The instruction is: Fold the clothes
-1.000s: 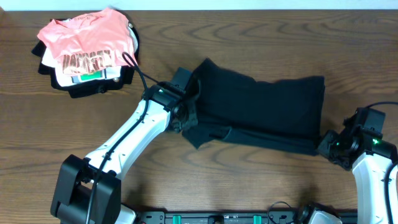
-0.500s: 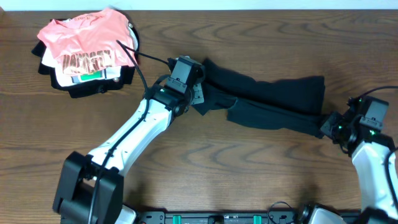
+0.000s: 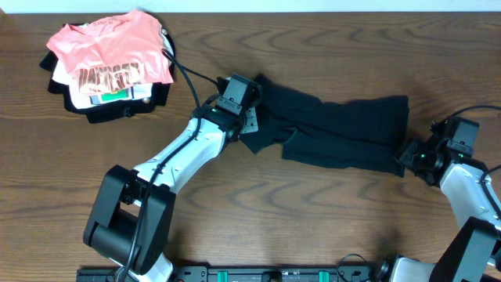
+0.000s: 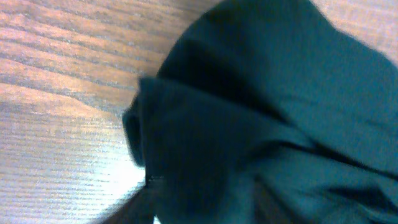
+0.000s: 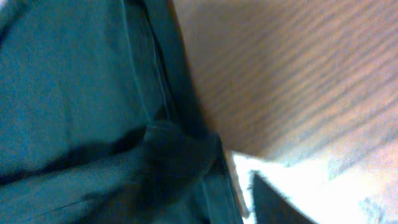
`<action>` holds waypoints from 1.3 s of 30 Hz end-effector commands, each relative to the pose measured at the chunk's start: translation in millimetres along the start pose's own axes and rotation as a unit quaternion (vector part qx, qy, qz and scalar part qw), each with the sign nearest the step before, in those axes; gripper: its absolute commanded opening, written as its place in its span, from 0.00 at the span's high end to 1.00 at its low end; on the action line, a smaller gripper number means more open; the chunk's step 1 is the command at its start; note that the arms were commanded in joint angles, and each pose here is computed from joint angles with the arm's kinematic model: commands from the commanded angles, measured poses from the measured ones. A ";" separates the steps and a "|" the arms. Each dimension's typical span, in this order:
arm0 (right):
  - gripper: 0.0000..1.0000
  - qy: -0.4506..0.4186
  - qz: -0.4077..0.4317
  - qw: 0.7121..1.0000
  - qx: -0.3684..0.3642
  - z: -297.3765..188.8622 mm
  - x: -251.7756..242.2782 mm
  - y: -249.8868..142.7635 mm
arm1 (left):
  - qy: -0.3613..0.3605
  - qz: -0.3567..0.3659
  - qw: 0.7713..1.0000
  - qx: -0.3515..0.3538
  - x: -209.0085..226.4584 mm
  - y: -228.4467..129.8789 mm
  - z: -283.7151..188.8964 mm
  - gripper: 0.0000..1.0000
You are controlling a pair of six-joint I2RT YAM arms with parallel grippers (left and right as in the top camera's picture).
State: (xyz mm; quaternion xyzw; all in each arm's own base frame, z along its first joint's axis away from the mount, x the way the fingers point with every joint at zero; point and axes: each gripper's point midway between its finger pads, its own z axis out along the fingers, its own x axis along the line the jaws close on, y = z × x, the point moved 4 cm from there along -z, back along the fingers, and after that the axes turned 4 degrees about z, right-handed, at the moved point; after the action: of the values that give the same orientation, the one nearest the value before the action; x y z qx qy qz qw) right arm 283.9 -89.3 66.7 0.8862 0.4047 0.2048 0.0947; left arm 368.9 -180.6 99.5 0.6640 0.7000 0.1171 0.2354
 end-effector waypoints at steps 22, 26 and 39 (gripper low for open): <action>0.44 0.092 -0.117 0.983 -0.110 -39.2 72.0 83.3 | -0.071 0.112 0.987 -0.093 -7.9 83.9 -25.9 0.17; 0.46 0.094 -0.130 0.981 -0.108 -16.6 74.9 87.1 | -0.103 0.129 0.982 -0.090 -6.4 91.3 -11.5 0.14; 0.29 0.107 -0.198 0.969 -0.097 18.2 95.0 96.5 | -0.153 0.168 0.971 -0.078 -27.6 121.7 56.7 0.09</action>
State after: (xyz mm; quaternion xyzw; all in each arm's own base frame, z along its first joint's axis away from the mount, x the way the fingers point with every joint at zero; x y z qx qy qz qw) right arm 402.2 -87.5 107.2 0.7723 0.5298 0.3076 0.1683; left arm 492.1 -198.2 109.7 0.7538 0.5467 0.1043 0.3493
